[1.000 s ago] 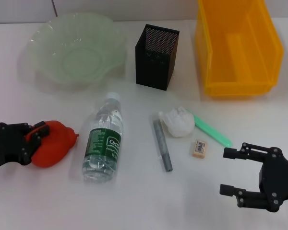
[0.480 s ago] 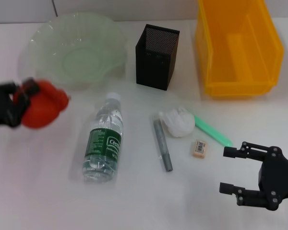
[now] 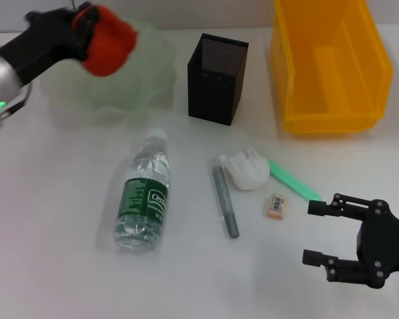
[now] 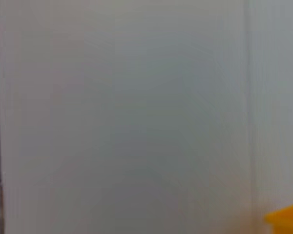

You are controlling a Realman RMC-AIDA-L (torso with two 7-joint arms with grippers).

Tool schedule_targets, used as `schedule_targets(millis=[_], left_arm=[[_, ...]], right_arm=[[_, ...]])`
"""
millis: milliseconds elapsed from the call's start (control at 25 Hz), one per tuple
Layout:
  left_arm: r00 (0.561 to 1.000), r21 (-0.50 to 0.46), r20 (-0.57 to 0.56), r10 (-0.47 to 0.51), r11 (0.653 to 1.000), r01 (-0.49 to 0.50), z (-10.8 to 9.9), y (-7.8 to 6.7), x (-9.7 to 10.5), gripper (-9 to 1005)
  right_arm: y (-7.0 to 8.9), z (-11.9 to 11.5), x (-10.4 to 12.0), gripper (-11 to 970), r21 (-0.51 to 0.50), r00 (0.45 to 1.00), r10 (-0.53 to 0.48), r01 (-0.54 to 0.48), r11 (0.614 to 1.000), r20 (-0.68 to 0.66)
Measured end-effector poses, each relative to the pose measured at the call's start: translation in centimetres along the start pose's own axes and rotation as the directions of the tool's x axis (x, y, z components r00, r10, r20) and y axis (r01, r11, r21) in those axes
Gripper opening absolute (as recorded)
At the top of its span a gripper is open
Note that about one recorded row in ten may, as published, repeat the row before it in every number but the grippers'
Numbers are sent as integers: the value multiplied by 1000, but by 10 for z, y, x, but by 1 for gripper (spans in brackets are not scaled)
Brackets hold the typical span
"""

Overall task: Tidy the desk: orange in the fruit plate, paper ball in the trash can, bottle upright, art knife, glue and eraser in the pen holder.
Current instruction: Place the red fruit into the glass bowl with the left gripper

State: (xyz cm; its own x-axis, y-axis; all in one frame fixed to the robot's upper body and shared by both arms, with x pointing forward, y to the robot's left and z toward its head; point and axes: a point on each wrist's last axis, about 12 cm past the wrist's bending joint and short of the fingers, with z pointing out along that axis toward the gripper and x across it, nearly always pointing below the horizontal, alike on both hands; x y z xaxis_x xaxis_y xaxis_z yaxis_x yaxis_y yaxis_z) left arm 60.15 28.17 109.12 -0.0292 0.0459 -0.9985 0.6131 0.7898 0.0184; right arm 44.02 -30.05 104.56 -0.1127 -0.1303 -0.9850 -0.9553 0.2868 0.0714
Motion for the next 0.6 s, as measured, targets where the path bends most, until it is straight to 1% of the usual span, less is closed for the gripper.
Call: schedule_targets(millis=[40, 80, 120, 200, 280, 440, 520, 600], left_arm=[[1000, -30, -27, 7, 1000, -8, 13, 0, 1, 77], [1000, -30, -27, 7, 1000, -8, 13, 0, 1, 78], [998, -59, -56, 6, 998, -9, 24, 0, 2, 79], [996, -82, -85, 8, 997, -15, 34, -1, 3, 81], [997, -92, -79, 25, 995, -32, 39, -4, 4, 83], [999, -125, -42, 23, 992, -28, 34, -5, 7, 290], [1000, -113, -22, 6, 994, -8, 27, -7, 9, 339], [999, -55, 29, -14, 998, 16, 11, -12, 11, 388]], right_arm=[[0, 0, 0, 731, -1, 1000, 3, -3, 1000, 0], [-1, 1, -1, 731, -2, 1000, 5, -5, 1000, 1], [-1, 1, -1, 731, -3, 1000, 10, -10, 1000, 1], [-1, 2, -1, 731, -5, 1000, 18, -18, 1000, 2], [-2, 2, -1, 730, -5, 1000, 28, -28, 1000, 3], [-2, 2, -2, 730, -2, 999, 40, -40, 999, 6], [-3, 2, -2, 730, 6, 999, 49, -49, 999, 15], [-5, 0, -6, 729, 31, 995, 78, -80, 996, 57]])
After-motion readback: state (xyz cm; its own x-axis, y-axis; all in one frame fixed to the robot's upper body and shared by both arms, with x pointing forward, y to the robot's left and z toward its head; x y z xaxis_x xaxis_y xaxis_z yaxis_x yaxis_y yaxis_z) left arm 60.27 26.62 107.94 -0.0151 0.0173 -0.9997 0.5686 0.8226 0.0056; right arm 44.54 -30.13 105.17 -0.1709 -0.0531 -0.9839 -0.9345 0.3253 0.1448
